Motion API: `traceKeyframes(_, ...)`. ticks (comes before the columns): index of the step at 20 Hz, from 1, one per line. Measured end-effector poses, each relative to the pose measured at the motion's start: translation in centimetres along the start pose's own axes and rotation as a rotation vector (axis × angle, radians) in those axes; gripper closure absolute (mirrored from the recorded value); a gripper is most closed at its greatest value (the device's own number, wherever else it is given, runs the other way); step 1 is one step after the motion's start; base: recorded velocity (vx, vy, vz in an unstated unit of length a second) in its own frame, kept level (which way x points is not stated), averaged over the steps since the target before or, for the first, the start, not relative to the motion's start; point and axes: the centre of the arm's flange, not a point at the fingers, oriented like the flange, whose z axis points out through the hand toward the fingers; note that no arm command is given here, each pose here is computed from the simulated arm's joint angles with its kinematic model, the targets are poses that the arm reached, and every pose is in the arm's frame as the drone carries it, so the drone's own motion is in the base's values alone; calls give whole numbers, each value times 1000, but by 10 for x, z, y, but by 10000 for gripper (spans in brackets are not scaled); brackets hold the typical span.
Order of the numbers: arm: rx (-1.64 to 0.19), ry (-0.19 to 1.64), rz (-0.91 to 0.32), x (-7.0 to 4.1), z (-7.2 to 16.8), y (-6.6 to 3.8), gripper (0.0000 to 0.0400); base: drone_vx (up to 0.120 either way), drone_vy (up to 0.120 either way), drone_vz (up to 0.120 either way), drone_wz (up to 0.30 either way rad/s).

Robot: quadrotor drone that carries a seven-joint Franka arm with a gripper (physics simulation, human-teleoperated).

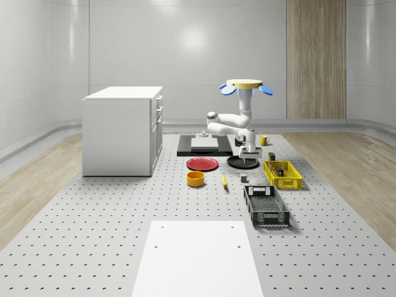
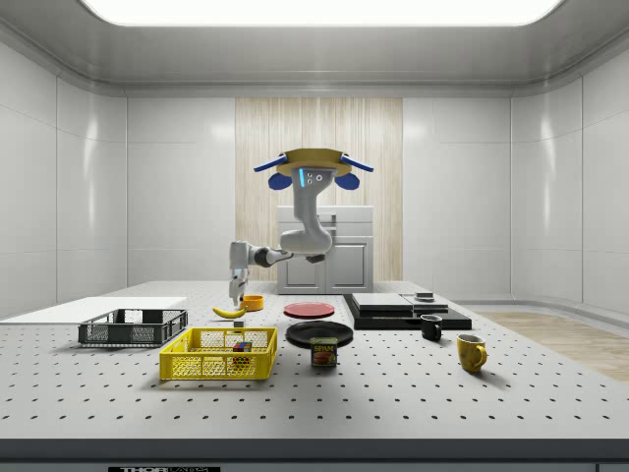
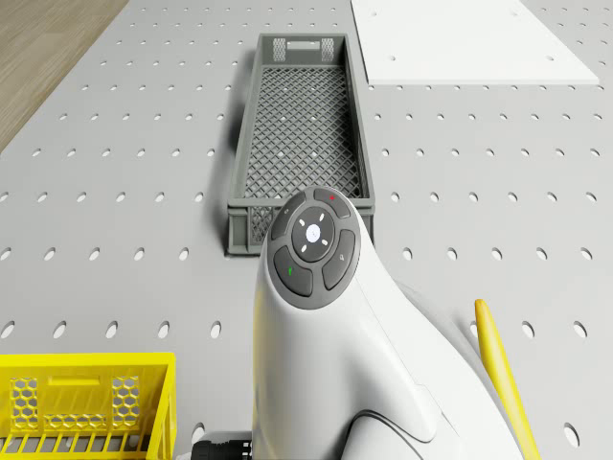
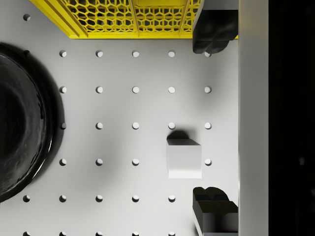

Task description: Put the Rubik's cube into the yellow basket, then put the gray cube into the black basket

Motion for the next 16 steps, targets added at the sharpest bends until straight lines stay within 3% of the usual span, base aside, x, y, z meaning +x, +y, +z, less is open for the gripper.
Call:
traceKeyframes(7, 0, 0, 0, 0, 0, 0, 0, 0, -120, -109, 0)
traceKeyframes(13, 0, 0, 0, 0, 0, 0, 0, 0, -7, -120, 0)
traceKeyframes(16, 0, 0, 0, 0, 0, 0, 0, 0, -67, -120, 0)
